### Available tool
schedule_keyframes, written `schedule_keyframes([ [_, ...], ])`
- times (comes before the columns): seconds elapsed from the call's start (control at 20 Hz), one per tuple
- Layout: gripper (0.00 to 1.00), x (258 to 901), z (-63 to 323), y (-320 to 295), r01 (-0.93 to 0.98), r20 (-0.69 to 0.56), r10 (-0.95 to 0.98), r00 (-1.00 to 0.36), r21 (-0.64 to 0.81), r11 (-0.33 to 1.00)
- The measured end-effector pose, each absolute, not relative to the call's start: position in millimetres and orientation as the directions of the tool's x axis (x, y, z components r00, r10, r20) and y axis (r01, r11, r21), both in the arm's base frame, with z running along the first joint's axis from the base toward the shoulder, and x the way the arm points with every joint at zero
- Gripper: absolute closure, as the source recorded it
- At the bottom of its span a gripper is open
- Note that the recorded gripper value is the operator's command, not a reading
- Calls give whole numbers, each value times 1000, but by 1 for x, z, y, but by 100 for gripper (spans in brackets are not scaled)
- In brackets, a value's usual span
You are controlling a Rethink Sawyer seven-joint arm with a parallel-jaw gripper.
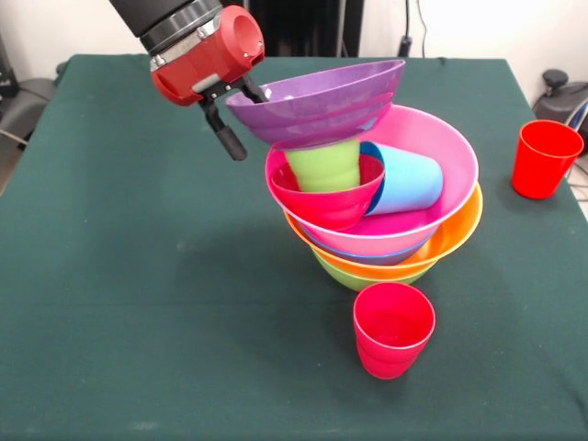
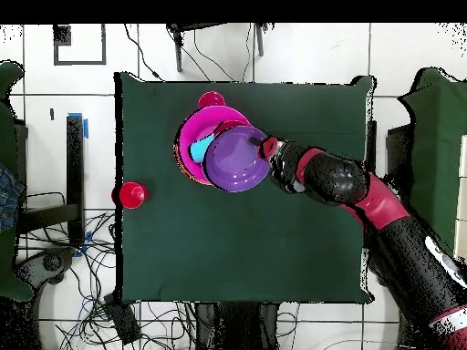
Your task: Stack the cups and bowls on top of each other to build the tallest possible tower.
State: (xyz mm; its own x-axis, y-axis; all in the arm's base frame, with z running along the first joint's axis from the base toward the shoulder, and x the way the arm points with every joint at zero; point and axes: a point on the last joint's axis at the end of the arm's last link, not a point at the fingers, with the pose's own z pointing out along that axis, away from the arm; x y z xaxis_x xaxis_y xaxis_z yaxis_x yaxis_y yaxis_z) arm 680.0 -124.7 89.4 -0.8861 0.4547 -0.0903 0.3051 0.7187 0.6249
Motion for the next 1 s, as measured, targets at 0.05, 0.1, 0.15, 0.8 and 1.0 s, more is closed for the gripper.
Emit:
schedule_keyframes([
  [0.05,0,680,89,-125,305,-91,454,-886,625,719],
  [0.1,0,680,89,-124,305,-91,454,-886,625,719],
  [0.15,0,680,90,-125,305,-91,454,-886,624,719],
  [0.8,0,686,103,-120,281,-122,435,-892,605,745],
  [1.0,0,690,108,-111,264,-135,418,-898,595,759],
])
